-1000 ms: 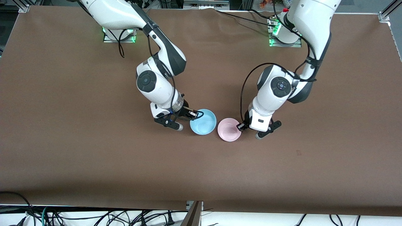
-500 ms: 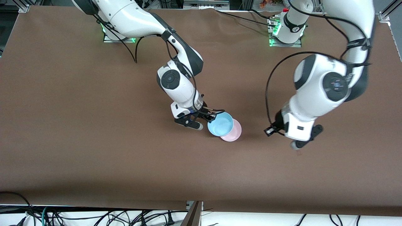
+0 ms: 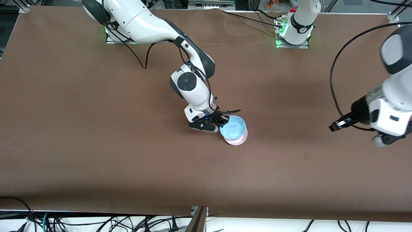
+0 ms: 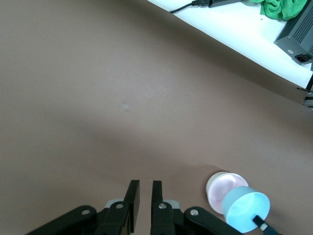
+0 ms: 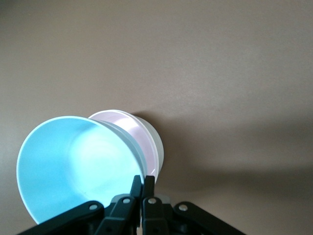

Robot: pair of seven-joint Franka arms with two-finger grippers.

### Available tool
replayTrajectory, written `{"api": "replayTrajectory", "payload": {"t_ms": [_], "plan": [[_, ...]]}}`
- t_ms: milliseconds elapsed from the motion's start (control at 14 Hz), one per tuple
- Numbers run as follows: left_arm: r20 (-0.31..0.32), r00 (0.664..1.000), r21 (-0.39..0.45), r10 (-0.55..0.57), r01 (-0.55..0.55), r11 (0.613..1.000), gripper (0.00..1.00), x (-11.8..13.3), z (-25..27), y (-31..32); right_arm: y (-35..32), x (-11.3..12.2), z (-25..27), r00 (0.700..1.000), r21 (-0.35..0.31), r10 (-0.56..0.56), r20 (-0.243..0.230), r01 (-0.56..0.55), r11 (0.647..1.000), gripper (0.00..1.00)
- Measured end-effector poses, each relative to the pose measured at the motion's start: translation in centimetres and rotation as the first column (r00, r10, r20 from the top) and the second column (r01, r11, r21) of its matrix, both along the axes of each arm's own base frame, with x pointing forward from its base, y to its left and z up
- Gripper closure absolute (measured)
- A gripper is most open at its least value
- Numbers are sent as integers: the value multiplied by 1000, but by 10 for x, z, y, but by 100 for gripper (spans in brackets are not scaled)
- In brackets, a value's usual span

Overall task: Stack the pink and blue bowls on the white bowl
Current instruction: 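Open the right gripper and release the blue bowl on the stack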

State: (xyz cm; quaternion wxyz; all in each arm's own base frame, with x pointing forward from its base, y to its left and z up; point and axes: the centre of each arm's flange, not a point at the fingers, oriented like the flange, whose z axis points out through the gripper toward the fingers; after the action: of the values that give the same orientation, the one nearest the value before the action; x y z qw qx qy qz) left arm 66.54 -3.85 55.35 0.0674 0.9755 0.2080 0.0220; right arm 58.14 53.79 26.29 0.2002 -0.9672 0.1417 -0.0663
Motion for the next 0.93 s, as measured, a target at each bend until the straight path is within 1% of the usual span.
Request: {"api": "replayTrajectory", "payload": {"t_ms": [214,286,357,429,571,643,857,929], "plan": [[-23,995,10,-102,102,995,82,-10,7,35,5,-1,-5,1000,2,5,3,-5,1000,98],[-25,992,11,-125,125,992,80,-12,9,43,6,-2,-8,1000,4,7,6,-7,1000,98],[-26,989,20,-143,144,989,80,-14,11,51,8,-4,-9,1000,7,9,9,-9,1000,98],[-34,987,41,-159,161,986,79,-17,12,58,11,-5,-11,1000,9,11,12,-11,1000,98],[-49,983,78,-179,183,980,78,-22,13,63,13,-7,-15,1000,8,15,12,-15,1000,98],[-52,982,83,-183,187,979,77,-24,13,62,13,-7,-15,1000,8,17,13,-17,1000,98],[-70,978,105,-194,201,974,77,-28,9,60,13,-7,-15,1000,5,19,16,-19,1000,98],[-78,975,116,-208,216,969,75,-29,7,59,12,-6,-15,1000,4,18,17,-18,1000,98]]}}
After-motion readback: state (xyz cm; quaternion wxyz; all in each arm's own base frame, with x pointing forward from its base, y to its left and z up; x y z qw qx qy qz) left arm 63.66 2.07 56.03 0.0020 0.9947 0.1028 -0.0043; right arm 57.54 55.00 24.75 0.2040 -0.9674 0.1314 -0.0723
